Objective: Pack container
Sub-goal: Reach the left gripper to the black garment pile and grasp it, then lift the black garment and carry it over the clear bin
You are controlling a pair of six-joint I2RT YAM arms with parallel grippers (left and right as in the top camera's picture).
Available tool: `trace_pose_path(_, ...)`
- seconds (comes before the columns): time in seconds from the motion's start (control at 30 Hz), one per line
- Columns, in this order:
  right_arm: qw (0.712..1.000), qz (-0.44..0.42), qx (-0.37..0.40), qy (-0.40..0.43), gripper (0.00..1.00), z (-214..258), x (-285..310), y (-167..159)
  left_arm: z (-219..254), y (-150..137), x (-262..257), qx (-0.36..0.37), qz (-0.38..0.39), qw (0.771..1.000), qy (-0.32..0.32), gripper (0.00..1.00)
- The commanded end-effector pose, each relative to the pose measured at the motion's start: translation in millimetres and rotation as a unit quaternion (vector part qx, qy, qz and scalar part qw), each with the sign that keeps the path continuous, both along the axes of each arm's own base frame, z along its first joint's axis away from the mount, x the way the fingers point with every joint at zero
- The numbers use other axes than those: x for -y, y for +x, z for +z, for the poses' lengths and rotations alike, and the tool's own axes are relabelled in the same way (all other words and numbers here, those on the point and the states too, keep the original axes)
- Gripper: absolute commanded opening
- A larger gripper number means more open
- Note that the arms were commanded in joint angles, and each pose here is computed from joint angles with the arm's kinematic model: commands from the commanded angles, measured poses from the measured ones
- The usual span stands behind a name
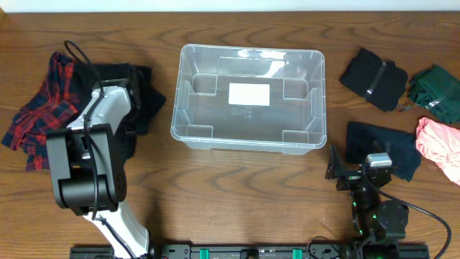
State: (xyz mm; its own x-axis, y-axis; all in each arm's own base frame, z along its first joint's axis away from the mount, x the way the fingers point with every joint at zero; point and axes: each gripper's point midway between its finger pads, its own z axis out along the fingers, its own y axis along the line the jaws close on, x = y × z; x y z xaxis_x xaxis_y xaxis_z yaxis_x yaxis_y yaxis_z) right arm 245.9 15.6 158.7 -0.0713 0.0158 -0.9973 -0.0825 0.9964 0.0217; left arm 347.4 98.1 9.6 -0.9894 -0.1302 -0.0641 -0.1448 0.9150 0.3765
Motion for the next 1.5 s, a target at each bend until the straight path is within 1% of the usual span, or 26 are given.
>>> trace_pose_path(0.0, 1.000, 0.000, 0.001, -0.005, 0.99, -1, 0, 0, -5, 7, -3, 0.003, -0.005, 1.000, 0.025, 0.50)
trace_pose_path(0.13, 1.000, 0.000, 0.001, -0.005, 0.99, -1, 0, 0, -4, 13, -4, 0.015, -0.004, 0.999, 0.027, 0.08)
trace_pose_path(0.17, 1.000, 0.000, 0.000, -0.005, 0.99, -1, 0, 0, -4, 14, -4, 0.017, -0.004, 0.999, 0.028, 0.06)
trace_pose_path(0.3, 1.000, -0.001, 0.001, -0.005, 0.99, -1, 0, 0, 5, 19, -4, 0.036, 0.015, 0.999, 0.027, 0.06)
trace_pose_path(0.4, 1.000, -0.001, 0.000, -0.005, 0.99, -1, 0, 0, 28, 30, -1, 0.063, 0.025, 0.998, 0.013, 0.06)
trace_pose_path(0.5, 1.000, 0.000, 0.001, -0.005, 0.99, -1, 0, 0, 66, 45, 2, 0.100, 0.025, 0.995, 0.004, 0.06)
trace_pose_path(0.6, 1.000, -0.001, 0.001, -0.005, 0.99, -1, 0, 0, 116, 57, 2, 0.144, 0.024, 0.989, 0.002, 0.06)
trace_pose_path(0.83, 1.000, -0.001, 0.001, -0.005, 0.99, -1, 0, 0, 219, 66, 2, 0.240, 0.009, 0.971, 0.010, 0.06)
trace_pose_path(1.0, 1.000, -0.001, 0.000, -0.005, 0.99, -1, 0, 0, 270, 63, 36, 0.286, -0.092, 0.953, -0.027, 0.06)
trace_pose_path(1.07, 1.000, -0.001, 0.001, -0.005, 0.99, -1, 0, 0, 288, 57, 60, 0.300, -0.150, 0.941, -0.035, 0.06)
trace_pose_path(1.13, 1.000, -0.001, 0.001, -0.005, 0.99, -1, 0, 0, 299, 52, 79, 0.305, -0.191, 0.932, -0.036, 0.06)
trace_pose_path(1.23, 1.000, 0.000, 0.000, -0.005, 0.99, -1, 0, 0, 317, 42, 124, 0.314, -0.277, 0.907, -0.036, 0.06)
trace_pose_path(1.3, 1.000, 0.000, 0.000, -0.005, 0.99, -1, 0, 0, 326, 33, 160, 0.317, -0.339, 0.885, -0.039, 0.06)
trace_pose_path(1.47, 1.000, -0.001, 0.000, -0.005, 0.99, -1, 0, 0, 328, 16, 226, 0.306, -0.424, 0.853, -0.013, 0.06)
